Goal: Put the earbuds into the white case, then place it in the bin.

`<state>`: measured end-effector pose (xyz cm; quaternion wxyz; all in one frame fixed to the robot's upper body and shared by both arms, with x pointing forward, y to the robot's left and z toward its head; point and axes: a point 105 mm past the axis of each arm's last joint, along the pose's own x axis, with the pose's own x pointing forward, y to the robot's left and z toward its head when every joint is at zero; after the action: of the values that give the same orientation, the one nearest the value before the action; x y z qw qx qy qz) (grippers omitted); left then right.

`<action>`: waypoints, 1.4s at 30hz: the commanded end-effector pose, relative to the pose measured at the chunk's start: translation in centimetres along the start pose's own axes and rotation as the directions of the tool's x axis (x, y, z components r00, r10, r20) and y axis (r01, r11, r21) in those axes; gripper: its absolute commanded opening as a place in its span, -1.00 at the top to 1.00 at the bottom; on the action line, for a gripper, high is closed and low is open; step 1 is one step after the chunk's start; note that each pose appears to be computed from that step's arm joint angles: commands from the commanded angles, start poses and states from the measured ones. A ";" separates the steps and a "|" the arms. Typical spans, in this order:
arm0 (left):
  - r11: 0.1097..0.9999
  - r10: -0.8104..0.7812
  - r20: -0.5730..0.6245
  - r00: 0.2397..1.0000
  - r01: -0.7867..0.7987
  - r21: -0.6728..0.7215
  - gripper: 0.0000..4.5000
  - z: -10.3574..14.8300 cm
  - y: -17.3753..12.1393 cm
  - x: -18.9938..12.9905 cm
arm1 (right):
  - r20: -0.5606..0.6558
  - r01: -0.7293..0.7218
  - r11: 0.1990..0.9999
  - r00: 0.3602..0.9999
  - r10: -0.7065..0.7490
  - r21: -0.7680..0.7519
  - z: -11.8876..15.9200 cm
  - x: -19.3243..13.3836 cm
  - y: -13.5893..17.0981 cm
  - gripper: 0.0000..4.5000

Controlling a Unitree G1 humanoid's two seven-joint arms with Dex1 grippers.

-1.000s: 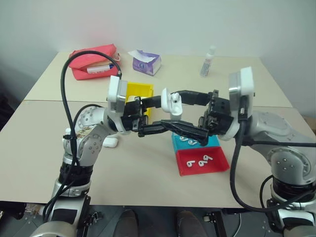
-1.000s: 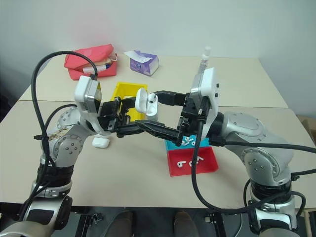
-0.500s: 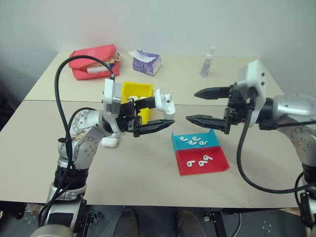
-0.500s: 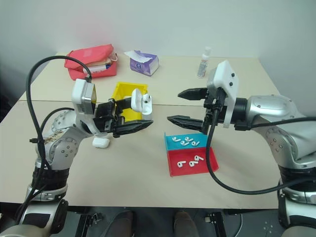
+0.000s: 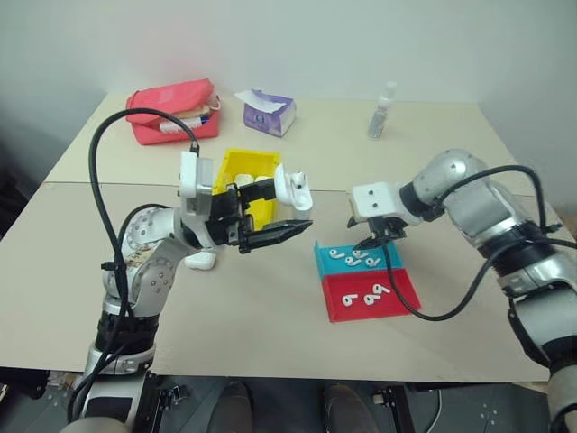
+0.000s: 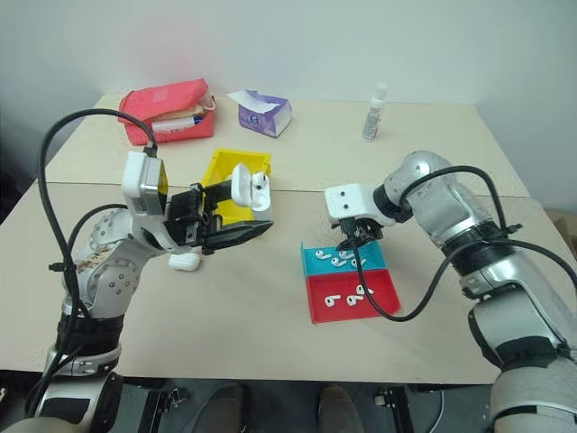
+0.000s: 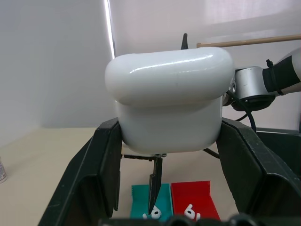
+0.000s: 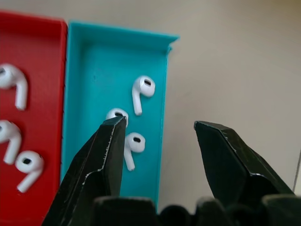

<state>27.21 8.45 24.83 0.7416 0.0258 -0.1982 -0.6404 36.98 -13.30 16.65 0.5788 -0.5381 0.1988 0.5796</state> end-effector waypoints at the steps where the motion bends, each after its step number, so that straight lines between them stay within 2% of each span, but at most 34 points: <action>1: 0.998 0.001 0.027 1.000 -0.003 0.066 -0.22 1.5 -0.5 -0.2 | -0.068 -0.005 0.998 0.998 0.001 -0.066 -1.0 -0.3 -0.6 -0.33; 13: 0.997 0.028 0.022 0.999 -0.029 0.065 -0.22 1.4 -1.2 -0.2 | -0.059 -0.052 0.992 0.997 0.045 -0.116 -0.8 1.0 -0.6 -0.33; 16: 0.997 0.028 0.022 0.999 -0.030 0.064 -0.22 1.4 -1.1 -0.2 | -0.058 -0.059 0.991 0.997 0.053 -0.119 -0.8 1.2 -0.4 -0.07; 36: 0.997 0.038 0.007 0.999 -0.038 0.073 -0.22 1.5 -1.0 -0.3 | -0.052 -0.093 0.987 0.995 0.087 -0.128 -0.8 2.6 0.4 -0.07; 39: 0.996 0.042 0.008 0.999 -0.042 0.076 -0.22 1.5 -1.0 -0.2 | -0.056 -0.099 0.986 0.994 0.093 -0.130 -0.9 2.8 0.6 0.17; 42: 0.996 0.045 0.006 0.999 -0.045 0.079 -0.22 1.5 -1.0 -0.3 | -0.054 -0.115 0.985 0.993 0.109 -0.128 -1.0 2.9 1.0 0.60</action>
<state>26.43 8.80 24.94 0.7607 0.0382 -0.2044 -0.6149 37.45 -13.02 13.43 0.5108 -0.5744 0.2064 0.6054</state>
